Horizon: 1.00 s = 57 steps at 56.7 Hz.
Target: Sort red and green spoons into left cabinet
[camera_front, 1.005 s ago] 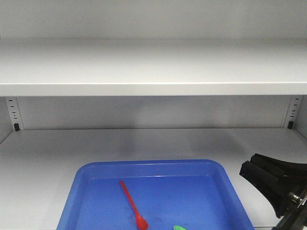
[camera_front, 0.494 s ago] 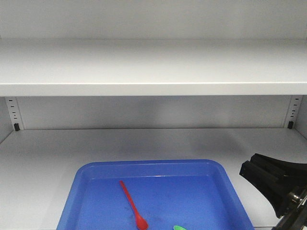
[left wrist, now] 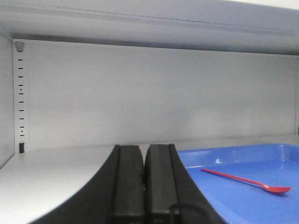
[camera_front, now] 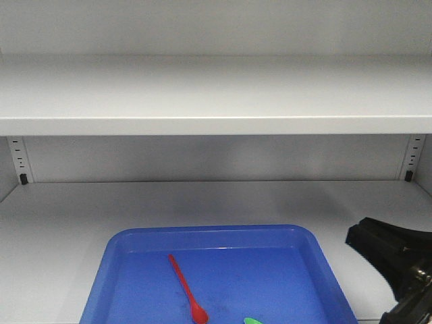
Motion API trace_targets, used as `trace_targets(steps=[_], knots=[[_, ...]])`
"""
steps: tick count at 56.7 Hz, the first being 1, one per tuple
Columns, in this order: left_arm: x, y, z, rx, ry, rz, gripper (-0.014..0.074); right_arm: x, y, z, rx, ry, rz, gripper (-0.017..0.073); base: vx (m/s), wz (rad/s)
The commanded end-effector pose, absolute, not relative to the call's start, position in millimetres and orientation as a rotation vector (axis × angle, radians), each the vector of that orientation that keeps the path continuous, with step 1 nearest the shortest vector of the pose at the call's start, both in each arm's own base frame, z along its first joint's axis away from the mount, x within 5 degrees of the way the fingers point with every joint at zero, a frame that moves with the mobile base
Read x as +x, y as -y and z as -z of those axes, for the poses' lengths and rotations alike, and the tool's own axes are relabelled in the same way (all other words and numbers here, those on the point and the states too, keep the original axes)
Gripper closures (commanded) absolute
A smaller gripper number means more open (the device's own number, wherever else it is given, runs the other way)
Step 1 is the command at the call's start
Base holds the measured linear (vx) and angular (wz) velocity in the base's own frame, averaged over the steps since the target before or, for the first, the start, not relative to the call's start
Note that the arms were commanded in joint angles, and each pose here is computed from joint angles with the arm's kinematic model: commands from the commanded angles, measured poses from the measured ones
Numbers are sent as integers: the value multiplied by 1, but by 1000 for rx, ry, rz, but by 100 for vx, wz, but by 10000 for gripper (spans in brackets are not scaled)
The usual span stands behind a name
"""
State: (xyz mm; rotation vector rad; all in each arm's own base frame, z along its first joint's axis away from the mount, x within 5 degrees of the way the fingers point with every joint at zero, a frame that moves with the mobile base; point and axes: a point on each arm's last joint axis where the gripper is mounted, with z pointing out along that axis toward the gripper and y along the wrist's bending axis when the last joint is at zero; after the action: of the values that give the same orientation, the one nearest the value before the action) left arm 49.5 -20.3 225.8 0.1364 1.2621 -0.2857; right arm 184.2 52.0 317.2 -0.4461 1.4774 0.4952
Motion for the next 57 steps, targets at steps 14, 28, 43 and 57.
trace_targets(steps=[14, 28, 43, 57], knots=[[45, 22, -232, 140, -1195, 328, 597, 123, -12, -323, -44, -1364, -178, 571, 0, 0], [45, 22, -232, 140, -1195, 328, 597, 77, 1, -269, -15, -1434, 28, 568, 0, 0], [45, 22, -232, 140, -1195, 328, 597, 54, 0, -210, -55, -1394, 55, 568, 0, 0], [45, 22, -232, 140, -1195, 328, 597, 56, 1, -193, 19, -1584, -7, 568, 0, 0]])
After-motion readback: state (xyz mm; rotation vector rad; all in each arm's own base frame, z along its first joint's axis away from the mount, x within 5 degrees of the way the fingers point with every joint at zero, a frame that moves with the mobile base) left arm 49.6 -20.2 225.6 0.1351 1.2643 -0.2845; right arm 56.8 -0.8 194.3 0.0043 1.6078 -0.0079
